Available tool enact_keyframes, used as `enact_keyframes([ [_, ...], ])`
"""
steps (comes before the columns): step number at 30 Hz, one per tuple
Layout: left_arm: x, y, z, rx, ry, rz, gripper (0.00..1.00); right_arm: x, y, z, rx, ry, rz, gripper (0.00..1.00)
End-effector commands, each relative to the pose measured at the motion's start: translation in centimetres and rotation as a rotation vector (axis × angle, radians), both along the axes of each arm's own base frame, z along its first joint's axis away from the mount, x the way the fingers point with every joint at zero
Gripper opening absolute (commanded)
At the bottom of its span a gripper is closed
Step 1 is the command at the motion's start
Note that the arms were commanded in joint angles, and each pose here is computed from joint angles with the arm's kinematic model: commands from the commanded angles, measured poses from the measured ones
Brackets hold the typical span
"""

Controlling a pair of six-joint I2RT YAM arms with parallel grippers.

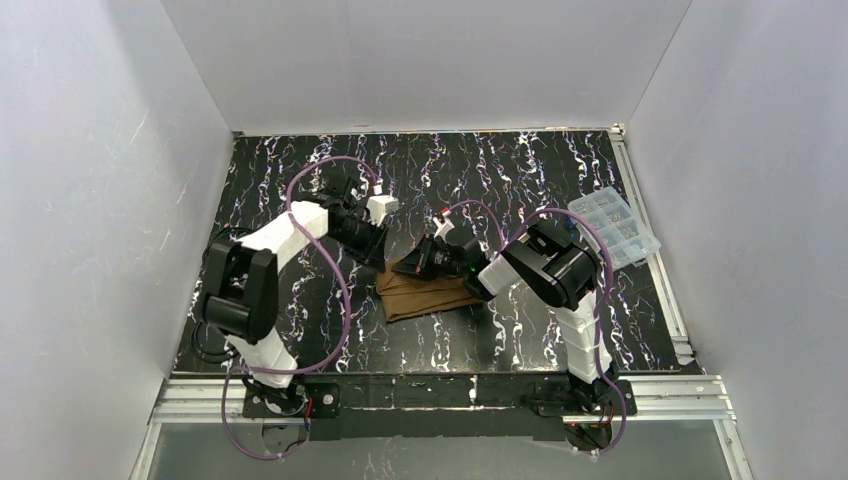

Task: Fold the napkin into a case and place the utensils inside
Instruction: Smooth out the 2/3-rectangle-folded napkin at the center of the board.

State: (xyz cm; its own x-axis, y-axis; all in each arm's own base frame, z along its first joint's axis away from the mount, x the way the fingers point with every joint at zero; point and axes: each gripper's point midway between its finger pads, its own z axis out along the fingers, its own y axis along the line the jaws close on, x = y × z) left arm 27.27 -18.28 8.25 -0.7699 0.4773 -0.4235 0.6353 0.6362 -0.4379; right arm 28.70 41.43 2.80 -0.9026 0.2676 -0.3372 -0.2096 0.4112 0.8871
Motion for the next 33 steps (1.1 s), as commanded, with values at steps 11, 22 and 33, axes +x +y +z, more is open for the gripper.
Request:
enact_keyframes([
  [11, -1.7, 1.0, -6.4, 0.120, 0.091, -0.023, 0.13, -2.1, -2.6, -6.3, -0.132, 0.126, -0.027, 0.09],
  [22, -3.7, -0.3, -4.1, 0.102, 0.025, -0.067, 0.14, -2.3, -2.6, -6.8, -0.129, 0.144, -0.038, 0.09],
  [33, -1.4, 2.0, 4.4, 0.154, -0.198, -0.165, 0.25, -1.4, -1.7, -2.8, -0.100, 0.090, -0.023, 0.15],
])
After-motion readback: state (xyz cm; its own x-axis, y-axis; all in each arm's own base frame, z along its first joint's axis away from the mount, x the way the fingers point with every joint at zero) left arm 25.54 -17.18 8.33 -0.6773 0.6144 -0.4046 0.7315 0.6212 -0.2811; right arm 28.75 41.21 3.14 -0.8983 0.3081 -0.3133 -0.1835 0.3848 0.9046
